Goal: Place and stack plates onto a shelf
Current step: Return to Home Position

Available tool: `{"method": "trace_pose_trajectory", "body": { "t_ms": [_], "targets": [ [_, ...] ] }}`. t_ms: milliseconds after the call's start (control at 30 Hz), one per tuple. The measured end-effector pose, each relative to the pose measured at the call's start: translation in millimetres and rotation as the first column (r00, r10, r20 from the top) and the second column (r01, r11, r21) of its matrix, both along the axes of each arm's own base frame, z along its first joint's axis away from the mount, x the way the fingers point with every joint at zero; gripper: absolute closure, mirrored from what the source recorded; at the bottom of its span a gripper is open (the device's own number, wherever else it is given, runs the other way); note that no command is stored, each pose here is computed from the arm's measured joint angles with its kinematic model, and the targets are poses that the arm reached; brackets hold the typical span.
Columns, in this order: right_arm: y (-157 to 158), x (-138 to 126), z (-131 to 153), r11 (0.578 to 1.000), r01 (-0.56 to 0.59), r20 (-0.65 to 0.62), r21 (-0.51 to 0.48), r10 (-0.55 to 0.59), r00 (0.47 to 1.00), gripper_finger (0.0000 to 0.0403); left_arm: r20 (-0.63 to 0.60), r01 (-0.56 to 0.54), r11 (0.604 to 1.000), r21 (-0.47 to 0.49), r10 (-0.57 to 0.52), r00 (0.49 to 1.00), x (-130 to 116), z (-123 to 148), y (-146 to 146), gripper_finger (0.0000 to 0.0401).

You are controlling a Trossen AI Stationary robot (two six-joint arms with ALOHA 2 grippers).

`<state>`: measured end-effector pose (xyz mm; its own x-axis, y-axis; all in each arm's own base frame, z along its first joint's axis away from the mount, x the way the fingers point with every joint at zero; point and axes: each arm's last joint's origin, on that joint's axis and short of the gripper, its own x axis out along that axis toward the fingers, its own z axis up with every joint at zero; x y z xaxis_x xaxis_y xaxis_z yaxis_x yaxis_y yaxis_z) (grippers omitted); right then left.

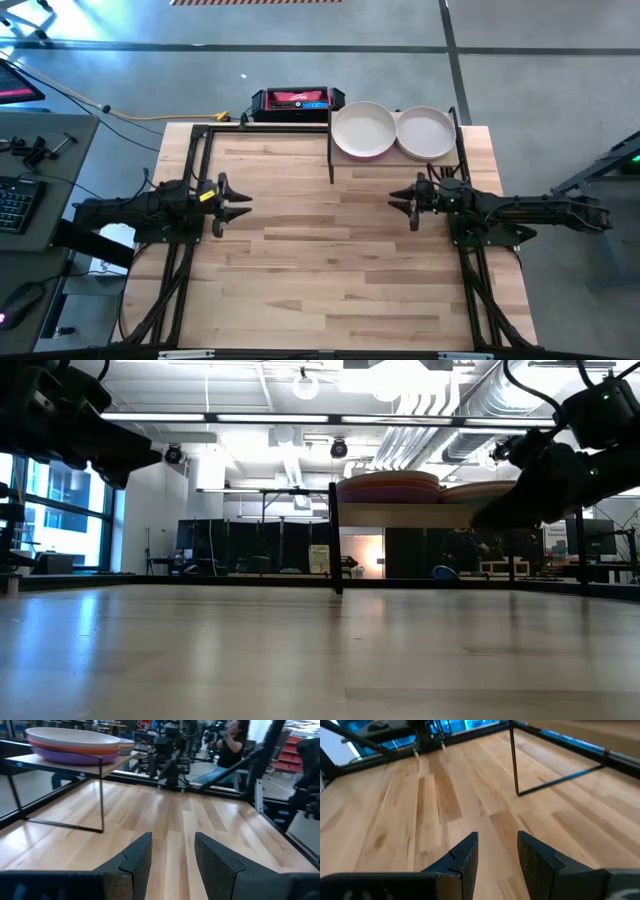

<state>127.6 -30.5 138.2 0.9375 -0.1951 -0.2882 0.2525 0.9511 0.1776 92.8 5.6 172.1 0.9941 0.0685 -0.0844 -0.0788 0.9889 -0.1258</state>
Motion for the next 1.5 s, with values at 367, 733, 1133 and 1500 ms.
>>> {"method": "trace_pose_trajectory", "body": {
  "t_ms": [367, 733, 1133, 1500],
  "targets": [
    [0, -1, -4, 1.000, 0.002, -0.036, 0.016, -0.001, 0.999, 0.0281, 0.000, 0.039, 0.999, 0.000, -0.039, 0.999, 0, 0, -4, 0.0263],
    [6, -9, 6, 1.000, -0.030, 0.040, -0.003, 0.031, 0.999, 0.0281, -0.001, 0.039, 0.999, 0.000, -0.039, 0.999, 0, 0, -4, 0.0263],
    [18, -22, 31, 0.992, -0.104, 0.298, -0.067, 0.119, 0.947, 0.0281, 0.000, 0.039, 0.999, 0.000, -0.039, 0.999, 0, 0, -4, 0.0263],
    [20, -26, 36, 0.990, -0.111, 0.355, -0.081, 0.133, 0.925, 0.0281, 0.000, 0.039, 0.999, 0.000, -0.039, 0.999, 0, 0, -4, 0.0263]
  ]
}}
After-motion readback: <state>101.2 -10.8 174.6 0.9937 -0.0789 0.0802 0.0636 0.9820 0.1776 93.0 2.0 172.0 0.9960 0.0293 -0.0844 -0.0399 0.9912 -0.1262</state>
